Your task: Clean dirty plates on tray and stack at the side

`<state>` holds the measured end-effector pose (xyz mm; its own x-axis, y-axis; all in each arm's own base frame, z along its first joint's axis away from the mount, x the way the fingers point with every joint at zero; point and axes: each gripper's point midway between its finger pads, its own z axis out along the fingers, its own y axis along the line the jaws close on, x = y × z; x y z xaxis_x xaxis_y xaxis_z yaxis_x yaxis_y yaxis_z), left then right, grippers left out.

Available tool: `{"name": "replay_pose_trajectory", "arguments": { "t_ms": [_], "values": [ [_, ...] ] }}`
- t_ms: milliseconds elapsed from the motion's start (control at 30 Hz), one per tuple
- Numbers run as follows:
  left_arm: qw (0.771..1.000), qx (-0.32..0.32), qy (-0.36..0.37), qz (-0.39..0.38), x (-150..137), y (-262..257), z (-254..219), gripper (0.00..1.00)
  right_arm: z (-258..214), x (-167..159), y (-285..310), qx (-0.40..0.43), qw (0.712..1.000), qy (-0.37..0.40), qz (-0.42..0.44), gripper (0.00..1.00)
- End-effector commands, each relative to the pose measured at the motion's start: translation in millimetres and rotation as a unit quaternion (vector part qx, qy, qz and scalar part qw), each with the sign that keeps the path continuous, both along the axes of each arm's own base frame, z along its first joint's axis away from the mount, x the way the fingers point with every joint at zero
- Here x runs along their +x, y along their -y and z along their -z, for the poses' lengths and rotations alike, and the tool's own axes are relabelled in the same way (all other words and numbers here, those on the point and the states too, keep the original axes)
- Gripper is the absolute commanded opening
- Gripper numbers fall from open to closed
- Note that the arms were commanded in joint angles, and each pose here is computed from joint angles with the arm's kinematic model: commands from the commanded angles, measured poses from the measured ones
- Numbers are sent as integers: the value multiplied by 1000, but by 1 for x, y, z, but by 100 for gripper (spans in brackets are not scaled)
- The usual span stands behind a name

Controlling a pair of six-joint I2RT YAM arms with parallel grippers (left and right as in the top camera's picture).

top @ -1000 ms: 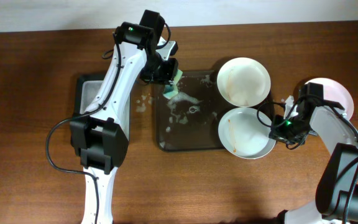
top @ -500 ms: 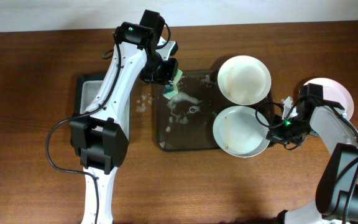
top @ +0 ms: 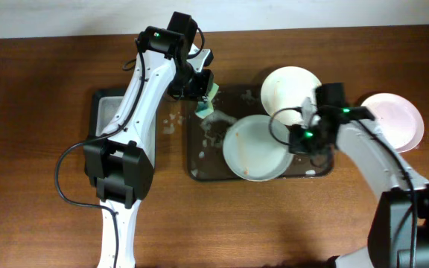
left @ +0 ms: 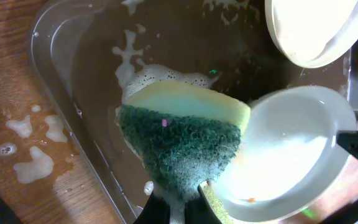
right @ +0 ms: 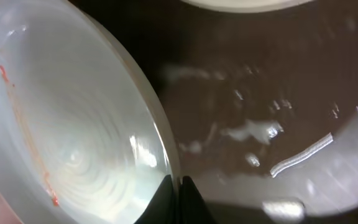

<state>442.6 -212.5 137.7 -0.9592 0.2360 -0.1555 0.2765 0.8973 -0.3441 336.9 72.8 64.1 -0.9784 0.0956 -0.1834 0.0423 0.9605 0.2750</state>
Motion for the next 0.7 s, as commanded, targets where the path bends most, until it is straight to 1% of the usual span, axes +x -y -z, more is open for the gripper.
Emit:
{"name": "replay_pose_trajectory", "arguments": {
  "t_ms": [0,133,233,433,600,667],
  "values": [
    [1000,-3,22,0,3,-3,-18,1,-16,20,-8,-52,996,49,55,4],
    [1000,12,19,-3,1,-8,-16,1,-21,31,-42,-22,994,76,80,4],
    [1000,12,19,-3,1,-8,-16,1,-12,37,-48,-16,993,75,85,4],
    [1000,12,20,-3,1,-7,-14,1,23,40,-56,-8,996,41,82,4],
    [1000,11,20,-3,2,-7,-13,1,50,35,-78,59,996,-9,59,4],
    [1000,12,17,-3,2,-7,-9,1,54,35,-84,83,996,-14,36,4]
  ]
}}
